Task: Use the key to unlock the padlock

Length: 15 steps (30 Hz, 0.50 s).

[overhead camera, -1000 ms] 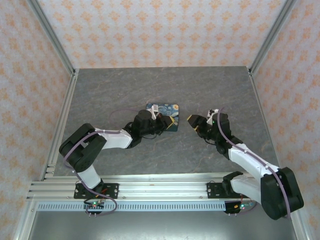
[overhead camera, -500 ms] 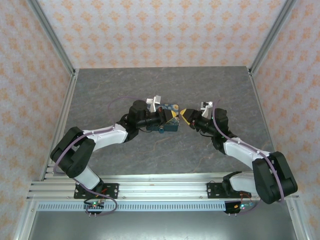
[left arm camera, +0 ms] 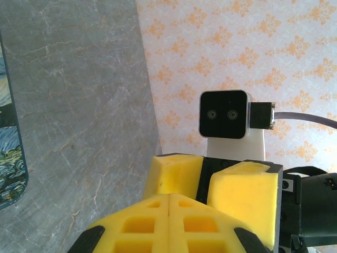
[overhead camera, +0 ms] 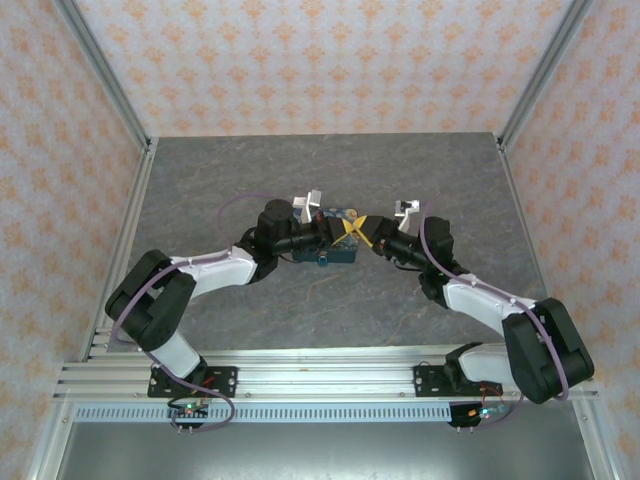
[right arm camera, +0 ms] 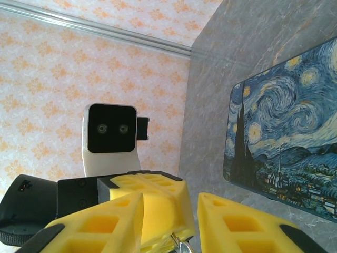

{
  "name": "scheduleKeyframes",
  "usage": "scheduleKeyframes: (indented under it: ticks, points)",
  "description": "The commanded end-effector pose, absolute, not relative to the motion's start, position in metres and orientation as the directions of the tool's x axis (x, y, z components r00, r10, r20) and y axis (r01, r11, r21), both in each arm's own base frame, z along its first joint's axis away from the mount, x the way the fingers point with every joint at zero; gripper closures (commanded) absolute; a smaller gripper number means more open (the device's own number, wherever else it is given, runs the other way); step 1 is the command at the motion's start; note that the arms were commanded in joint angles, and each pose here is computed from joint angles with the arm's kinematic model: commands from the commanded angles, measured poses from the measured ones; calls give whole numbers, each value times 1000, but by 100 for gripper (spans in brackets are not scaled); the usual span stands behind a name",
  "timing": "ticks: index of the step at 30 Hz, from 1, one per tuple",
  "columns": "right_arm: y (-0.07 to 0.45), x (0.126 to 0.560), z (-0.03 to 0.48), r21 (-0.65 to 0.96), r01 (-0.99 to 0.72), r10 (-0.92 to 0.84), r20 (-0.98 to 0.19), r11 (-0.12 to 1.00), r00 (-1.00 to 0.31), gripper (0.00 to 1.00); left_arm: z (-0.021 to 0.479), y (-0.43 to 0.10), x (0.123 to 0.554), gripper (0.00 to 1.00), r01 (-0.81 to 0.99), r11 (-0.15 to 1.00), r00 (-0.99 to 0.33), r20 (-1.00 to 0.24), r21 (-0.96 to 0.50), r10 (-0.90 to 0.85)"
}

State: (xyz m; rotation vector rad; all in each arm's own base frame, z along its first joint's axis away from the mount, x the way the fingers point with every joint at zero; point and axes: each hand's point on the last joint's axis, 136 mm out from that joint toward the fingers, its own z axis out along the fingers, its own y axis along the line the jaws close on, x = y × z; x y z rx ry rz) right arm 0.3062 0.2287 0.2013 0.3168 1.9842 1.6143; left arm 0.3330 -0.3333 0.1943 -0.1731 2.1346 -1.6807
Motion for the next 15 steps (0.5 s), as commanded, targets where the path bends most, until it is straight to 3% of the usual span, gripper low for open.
scheduleKeyframes:
  ticks: [1,15]
  points:
    - [235,303,214,951,-218,489,-299,217,-819,68,210,-334,341,100,190,211,-898,-257,-959,-356]
    - [236,294,198,954,-195,472,-284,229,-835,73,205,-332,347,100,173,211,-896,-242,-962,-373]
